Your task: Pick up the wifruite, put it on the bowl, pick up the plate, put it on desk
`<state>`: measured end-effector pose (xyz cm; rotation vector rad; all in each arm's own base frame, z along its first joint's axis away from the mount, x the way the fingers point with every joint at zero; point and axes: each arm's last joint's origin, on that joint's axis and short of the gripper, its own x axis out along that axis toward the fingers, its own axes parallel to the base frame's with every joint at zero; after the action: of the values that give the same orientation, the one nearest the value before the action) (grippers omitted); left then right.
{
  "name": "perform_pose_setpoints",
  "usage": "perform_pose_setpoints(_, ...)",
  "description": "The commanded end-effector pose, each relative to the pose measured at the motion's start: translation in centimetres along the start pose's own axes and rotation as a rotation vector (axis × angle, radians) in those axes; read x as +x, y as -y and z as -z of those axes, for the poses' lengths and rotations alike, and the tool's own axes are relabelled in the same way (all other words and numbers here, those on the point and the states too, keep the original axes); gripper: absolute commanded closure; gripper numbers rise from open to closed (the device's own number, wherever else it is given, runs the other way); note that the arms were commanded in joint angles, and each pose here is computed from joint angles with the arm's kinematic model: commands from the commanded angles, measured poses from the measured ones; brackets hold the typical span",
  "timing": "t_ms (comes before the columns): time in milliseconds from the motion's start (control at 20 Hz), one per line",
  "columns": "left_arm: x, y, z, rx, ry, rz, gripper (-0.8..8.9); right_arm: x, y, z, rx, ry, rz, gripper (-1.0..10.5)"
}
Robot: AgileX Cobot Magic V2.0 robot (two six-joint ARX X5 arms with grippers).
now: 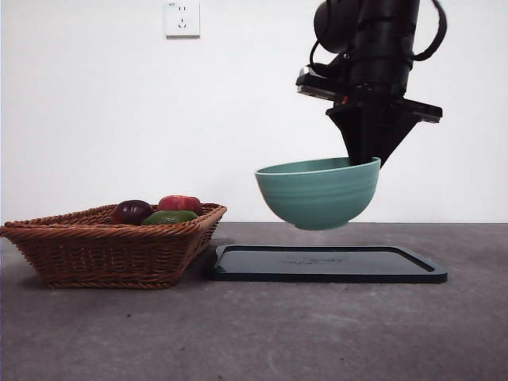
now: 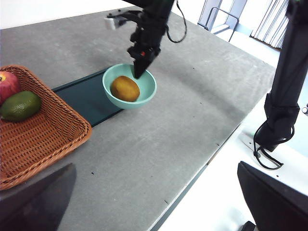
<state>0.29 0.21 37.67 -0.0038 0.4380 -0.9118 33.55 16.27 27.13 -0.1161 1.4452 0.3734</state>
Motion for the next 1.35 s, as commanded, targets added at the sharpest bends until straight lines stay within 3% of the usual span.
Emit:
perform_pose_setpoints(50,-0.3,0.0,-0.3,0.004,0.019,0.014,2.51,0.7,0.5,-2.4,-0.026,0.006,-0.004,9.3)
perform_pose_setpoints(450,-0.3,0.0,-0.3,0.004,0.019,0.014,2.51,5.6,3.4,-7.9,-0.016,0.008,-0.045,9.3)
perform_pose_setpoints(900,-0.3,0.0,-0.3,0.004,0.019,0.014,2.52,7.3,4.4,-7.9,0.000,-0.061,-0.089,9.3)
perform_pose_setpoints(1050,-0.3,0.0,-0.3,0.004,0.018,0.014,2.51,5.1,4.5,-7.9,0.000,-0.034,-0.080,6.7)
perform_pose_setpoints(1250,-0.3,0.0,-0.3,0.004,0.019,0.014,2.51,-3.0,3.6,-7.7,-0.008,0.121,-0.063,4.1)
perform_pose_setpoints(1350,-0.3,0.0,-0.3,0.004,0.019,0.014,2.52,-7.1,2.6,-6.2,-0.022,0.219,-0.072,3.9)
